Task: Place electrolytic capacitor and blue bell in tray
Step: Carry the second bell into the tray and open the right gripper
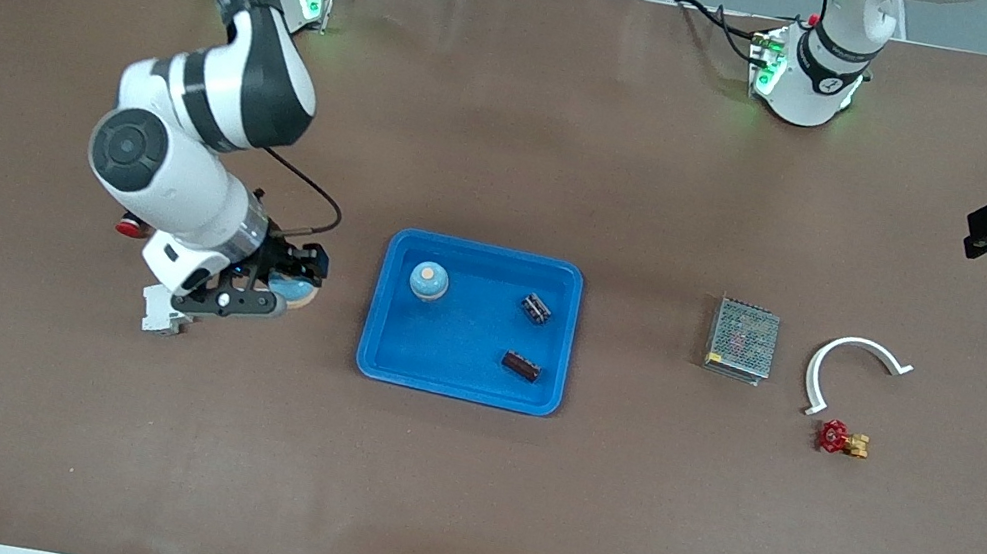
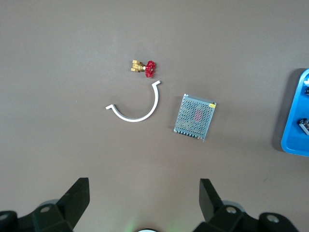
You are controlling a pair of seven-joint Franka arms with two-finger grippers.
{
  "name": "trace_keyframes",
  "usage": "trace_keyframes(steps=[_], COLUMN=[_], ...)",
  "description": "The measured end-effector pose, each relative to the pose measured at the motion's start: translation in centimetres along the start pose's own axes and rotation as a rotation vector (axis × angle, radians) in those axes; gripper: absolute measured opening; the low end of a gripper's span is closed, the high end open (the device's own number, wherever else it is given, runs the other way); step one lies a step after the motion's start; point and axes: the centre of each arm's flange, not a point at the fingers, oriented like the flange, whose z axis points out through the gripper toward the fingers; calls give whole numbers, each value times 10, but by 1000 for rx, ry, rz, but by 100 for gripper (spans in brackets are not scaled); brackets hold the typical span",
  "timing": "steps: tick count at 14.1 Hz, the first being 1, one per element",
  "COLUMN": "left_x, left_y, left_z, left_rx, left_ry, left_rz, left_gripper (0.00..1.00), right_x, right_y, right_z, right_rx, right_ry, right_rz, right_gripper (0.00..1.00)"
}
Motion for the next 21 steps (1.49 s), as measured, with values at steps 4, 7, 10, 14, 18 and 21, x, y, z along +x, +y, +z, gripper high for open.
trace_keyframes(steps=[4, 7, 10, 14, 18, 21], left_x=[0, 0, 1, 1, 2, 2], left_y=[1, 1, 2, 2, 3, 2], left_z=[4, 3, 4, 6, 5, 5], left_rx=[1, 0, -1, -2, -3, -3], left_ry=[-8, -2, 4, 5, 8, 13], left_rz=[2, 1, 3, 4, 4, 4], left_gripper=[100, 100, 100, 100, 100, 100], right_x=[-1, 0, 6, 9, 8, 2], right_y=[-47, -77, -75, -72, -73, -90], right_z=[52, 73, 94, 122, 150, 169], right_rx=[-8, -7, -8, -10, -13, -10], right_ry=[2, 12, 30, 48, 52, 68], right_rz=[50, 60, 65, 68, 66, 40], right_gripper=[67, 67, 67, 67, 67, 67])
